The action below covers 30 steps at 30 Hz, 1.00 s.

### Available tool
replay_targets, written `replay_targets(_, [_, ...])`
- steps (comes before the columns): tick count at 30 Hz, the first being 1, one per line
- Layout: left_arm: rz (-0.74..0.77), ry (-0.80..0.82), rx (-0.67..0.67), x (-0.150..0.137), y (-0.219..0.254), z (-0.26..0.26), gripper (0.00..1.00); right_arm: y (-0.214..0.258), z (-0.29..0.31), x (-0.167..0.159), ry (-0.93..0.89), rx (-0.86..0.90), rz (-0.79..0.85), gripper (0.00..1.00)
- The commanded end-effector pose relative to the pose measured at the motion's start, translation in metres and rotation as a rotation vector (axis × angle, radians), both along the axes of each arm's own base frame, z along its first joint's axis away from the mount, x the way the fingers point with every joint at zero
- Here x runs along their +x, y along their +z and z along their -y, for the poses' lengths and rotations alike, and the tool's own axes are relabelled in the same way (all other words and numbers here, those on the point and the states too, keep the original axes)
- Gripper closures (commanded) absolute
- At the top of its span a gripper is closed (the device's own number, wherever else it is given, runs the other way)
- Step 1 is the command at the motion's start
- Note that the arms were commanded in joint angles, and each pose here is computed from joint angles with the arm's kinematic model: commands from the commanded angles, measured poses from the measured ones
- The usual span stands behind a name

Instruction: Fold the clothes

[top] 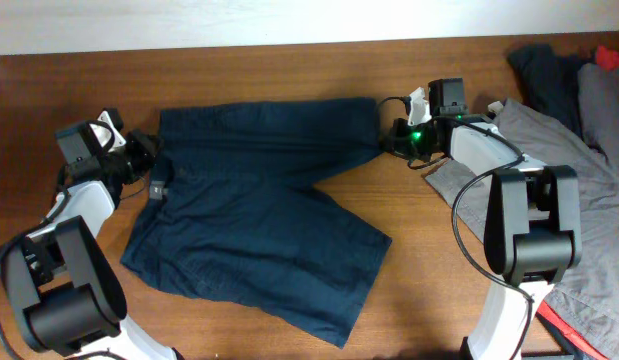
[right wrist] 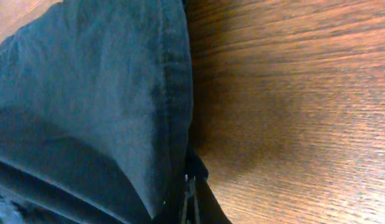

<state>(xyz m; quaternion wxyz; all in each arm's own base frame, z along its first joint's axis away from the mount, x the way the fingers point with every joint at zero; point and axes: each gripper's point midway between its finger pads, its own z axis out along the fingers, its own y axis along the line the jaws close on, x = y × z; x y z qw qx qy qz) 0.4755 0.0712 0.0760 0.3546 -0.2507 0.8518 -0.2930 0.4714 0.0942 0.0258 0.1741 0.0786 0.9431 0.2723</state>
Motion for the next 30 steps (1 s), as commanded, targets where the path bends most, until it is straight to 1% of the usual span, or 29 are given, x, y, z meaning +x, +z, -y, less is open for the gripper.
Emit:
replay_targets(1, [0.02,0.18,0.141,0.005,0.015,-0.055,0.96,0.001,0.049,0.015,-0.104,-0.157,0.049,0.94])
replay_targets(5, [0.02,0.206,0.165,0.006,0.015,-0.061,0.96,0.015,0.043,0.035,-0.092,-0.117,0.15,0.91])
replay_targets(8, [0.017,0.204,0.163,0.005,0.014,-0.061,0.96,0.02,0.036,0.036,-0.071,-0.077,0.164,0.73])
replay_targets(10, [0.024,0.179,0.141,0.005,0.016,-0.055,0.96,0.018,0.036,0.033,-0.071,-0.078,0.151,0.71])
replay_targets(11, [0.03,0.162,0.127,0.006,0.017,-0.051,0.96,0.017,0.036,0.032,-0.071,-0.079,0.143,0.67])
replay_targets(12, [0.036,0.145,0.113,0.006,0.018,-0.048,0.96,0.016,0.038,0.03,-0.072,-0.079,0.136,0.59])
replay_targets(14, [0.05,0.1,0.076,0.006,0.021,-0.037,0.96,0.017,0.043,0.03,-0.084,-0.08,0.133,0.51])
replay_targets(17, [0.061,0.044,0.026,0.004,0.024,-0.025,0.96,0.043,0.066,0.042,-0.134,-0.101,0.187,0.5])
replay_targets(20, [0.036,-0.028,0.019,-0.005,0.019,-0.013,0.96,0.073,0.094,0.044,-0.196,-0.14,0.196,0.51])
replay_targets(22, [-0.033,-0.092,0.043,-0.023,0.005,-0.005,0.96,0.095,0.108,0.033,-0.206,-0.166,0.152,0.51])
replay_targets(24, [-0.082,-0.148,0.068,-0.038,-0.004,0.001,0.96,0.101,0.113,0.014,-0.203,-0.2,0.073,0.51])
replay_targets(27, [-0.169,-0.243,0.097,-0.066,-0.014,0.012,0.93,0.098,0.117,-0.021,-0.188,-0.264,-0.065,0.47])
replay_targets(30, [-0.303,-0.262,0.177,-0.096,-0.025,0.006,0.92,0.089,0.111,-0.054,-0.164,-0.259,-0.203,0.45])
